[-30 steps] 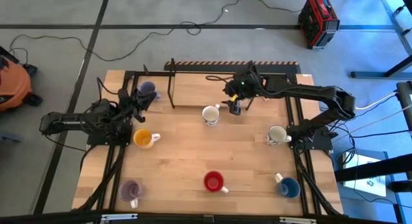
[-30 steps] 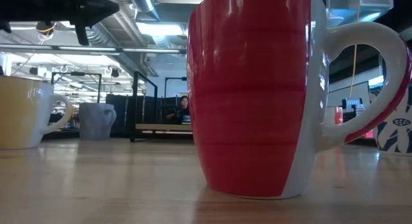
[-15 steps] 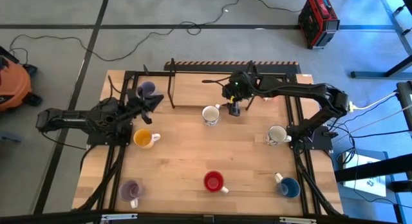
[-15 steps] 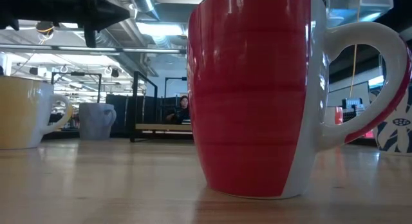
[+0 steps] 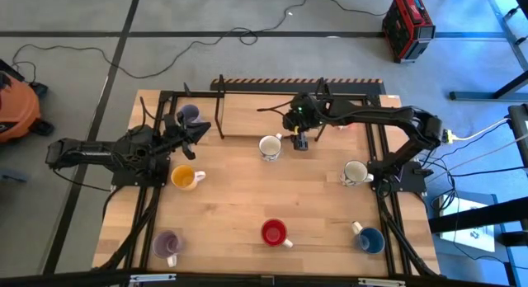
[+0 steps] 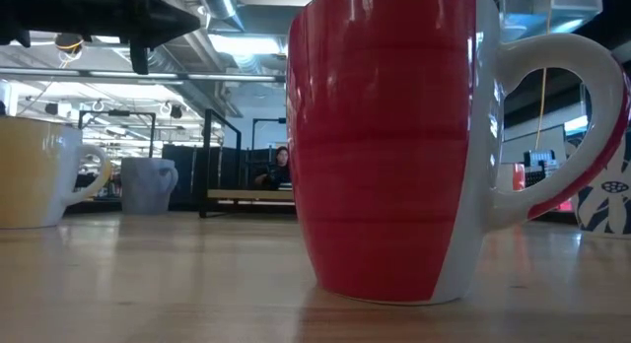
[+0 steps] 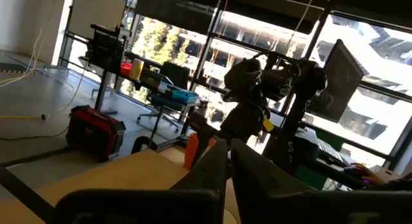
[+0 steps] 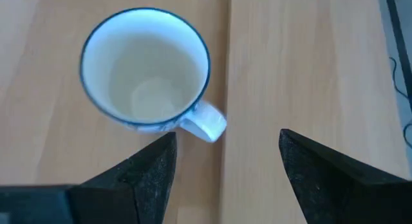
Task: Place coffee mugs
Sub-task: Put the top blue patterned mug on the shelf
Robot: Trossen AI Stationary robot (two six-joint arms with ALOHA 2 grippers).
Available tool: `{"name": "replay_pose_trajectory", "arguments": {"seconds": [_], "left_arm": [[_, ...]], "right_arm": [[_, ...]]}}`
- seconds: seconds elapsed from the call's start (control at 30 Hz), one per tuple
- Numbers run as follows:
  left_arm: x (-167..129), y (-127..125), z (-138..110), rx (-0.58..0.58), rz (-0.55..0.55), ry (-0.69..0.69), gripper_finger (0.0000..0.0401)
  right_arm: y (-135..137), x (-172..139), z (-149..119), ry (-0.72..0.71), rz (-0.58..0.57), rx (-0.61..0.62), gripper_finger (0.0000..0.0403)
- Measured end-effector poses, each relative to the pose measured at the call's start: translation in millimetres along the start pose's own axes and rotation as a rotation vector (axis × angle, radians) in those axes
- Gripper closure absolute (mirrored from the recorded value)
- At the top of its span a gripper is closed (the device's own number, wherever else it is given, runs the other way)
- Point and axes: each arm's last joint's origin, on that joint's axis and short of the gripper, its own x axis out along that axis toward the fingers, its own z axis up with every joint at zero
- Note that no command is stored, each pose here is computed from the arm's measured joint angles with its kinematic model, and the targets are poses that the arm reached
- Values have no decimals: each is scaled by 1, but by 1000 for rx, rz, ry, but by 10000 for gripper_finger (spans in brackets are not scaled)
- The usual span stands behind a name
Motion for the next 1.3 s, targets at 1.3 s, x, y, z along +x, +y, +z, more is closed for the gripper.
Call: {"name": "replay_pose_trajectory", "arguments": {"seconds": [1.3], "left_arm": [[0,0,0,9,-13,7,385]], "right_arm": [[45,56,4,24,182,-210,196]]}}
